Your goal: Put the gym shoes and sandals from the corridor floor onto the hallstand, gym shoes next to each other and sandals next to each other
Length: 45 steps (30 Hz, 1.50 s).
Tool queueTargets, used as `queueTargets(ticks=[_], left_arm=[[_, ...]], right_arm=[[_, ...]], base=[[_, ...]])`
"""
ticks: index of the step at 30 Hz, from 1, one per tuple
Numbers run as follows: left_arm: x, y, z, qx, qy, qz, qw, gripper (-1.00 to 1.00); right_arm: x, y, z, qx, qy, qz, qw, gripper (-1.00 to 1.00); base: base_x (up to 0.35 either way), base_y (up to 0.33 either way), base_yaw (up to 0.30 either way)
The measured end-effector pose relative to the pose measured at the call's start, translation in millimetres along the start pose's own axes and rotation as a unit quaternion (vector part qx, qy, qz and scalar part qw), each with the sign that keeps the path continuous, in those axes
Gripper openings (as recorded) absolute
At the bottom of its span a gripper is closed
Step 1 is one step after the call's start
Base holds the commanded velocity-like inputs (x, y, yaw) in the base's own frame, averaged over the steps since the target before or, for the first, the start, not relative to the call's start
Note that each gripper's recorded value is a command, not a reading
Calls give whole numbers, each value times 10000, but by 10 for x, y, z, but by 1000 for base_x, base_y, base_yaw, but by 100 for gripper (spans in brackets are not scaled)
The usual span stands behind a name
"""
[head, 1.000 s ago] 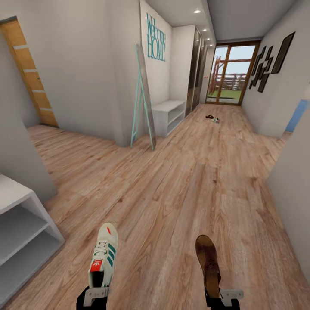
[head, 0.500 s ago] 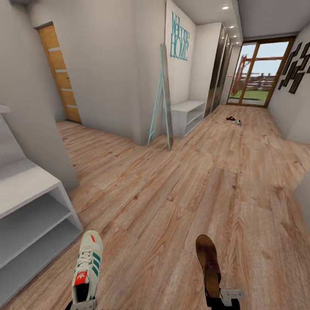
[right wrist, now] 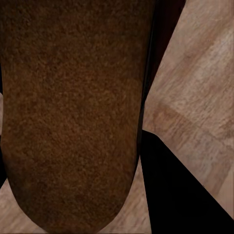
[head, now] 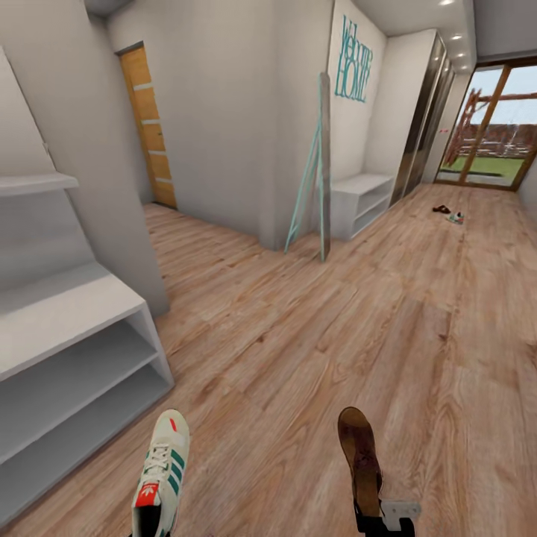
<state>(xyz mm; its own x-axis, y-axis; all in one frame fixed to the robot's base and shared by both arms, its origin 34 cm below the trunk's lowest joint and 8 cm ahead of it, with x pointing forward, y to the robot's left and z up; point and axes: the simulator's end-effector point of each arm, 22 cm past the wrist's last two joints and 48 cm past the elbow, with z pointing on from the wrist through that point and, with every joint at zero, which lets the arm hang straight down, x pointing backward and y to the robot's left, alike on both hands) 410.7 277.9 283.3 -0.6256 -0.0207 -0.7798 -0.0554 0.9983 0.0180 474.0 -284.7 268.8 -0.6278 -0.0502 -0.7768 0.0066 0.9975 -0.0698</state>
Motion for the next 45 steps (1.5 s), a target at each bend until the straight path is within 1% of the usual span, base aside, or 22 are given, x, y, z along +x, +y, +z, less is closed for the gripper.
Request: queueTargets(ticks=[32,45], left_arm=[[78,5,-10,-16,87,13,10000,-100],[115,20,-16,-28,127,17,9999,-100]], right_arm=[[65,-4,1,11,68,8,10000,-100],[94,-5,2,15,97,12,10000,-100]], base=[[0,0,276],[-172,-122,276]])
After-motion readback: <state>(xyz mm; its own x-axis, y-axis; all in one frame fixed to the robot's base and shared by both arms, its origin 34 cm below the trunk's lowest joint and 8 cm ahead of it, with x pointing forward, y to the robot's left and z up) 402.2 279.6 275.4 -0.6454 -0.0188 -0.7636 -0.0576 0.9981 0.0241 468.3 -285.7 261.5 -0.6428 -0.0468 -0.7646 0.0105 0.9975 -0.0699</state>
